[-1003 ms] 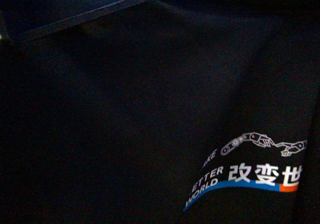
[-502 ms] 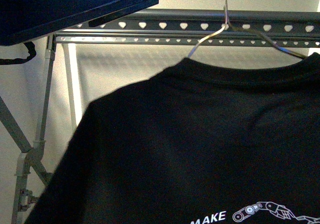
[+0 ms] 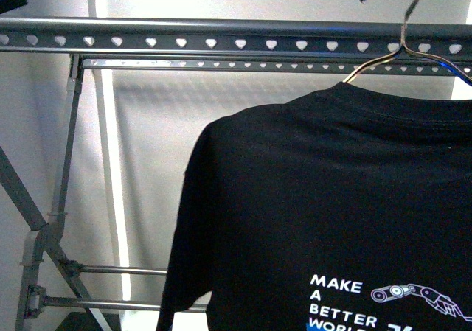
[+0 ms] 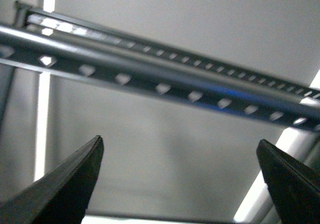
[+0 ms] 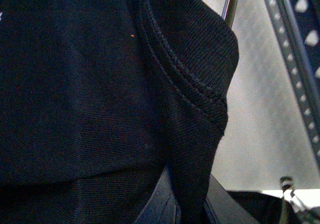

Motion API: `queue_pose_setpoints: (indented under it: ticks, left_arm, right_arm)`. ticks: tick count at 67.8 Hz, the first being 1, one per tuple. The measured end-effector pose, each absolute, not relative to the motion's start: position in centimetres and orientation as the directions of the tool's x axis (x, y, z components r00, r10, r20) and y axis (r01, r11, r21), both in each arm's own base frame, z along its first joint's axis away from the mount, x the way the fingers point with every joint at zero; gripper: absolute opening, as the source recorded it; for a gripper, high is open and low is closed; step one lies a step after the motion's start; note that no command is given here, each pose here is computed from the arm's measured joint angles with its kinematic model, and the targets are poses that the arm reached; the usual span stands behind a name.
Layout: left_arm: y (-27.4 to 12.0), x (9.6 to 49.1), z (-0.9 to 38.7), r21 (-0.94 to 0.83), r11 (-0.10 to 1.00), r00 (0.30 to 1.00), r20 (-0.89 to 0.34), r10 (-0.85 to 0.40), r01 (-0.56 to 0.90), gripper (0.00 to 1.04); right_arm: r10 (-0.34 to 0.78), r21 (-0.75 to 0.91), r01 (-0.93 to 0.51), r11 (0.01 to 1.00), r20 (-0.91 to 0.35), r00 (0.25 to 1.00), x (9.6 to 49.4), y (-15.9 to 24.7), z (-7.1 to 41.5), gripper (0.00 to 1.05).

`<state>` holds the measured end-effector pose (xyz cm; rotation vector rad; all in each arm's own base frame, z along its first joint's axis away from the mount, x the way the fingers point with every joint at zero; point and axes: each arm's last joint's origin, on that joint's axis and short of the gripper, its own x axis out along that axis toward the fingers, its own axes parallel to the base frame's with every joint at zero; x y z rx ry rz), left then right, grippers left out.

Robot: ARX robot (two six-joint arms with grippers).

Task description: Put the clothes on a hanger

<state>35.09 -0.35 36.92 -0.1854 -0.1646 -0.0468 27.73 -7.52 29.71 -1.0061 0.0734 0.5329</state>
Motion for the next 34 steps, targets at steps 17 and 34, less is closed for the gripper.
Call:
queue_pose_setpoints:
  ticks: [17,34]
  left_arm:
    - [-0.1,28.4,30.1,-0.025,1.0,1.0,0.026,-0.006,0.007,0.45]
    - [-0.1,23.3,24.4,-0.007,1.0,1.0,-0.002,-0.004,0.004,0.03]
  right_arm:
    - [0.177,-0.591,-0.384,0.71,-0.378,0.909,29.1,-10.0,31.4,0.03]
    - [0.115,-0.556,-0.304,0.774,-0.348,0.93,31.6,-10.1,33.8,0.03]
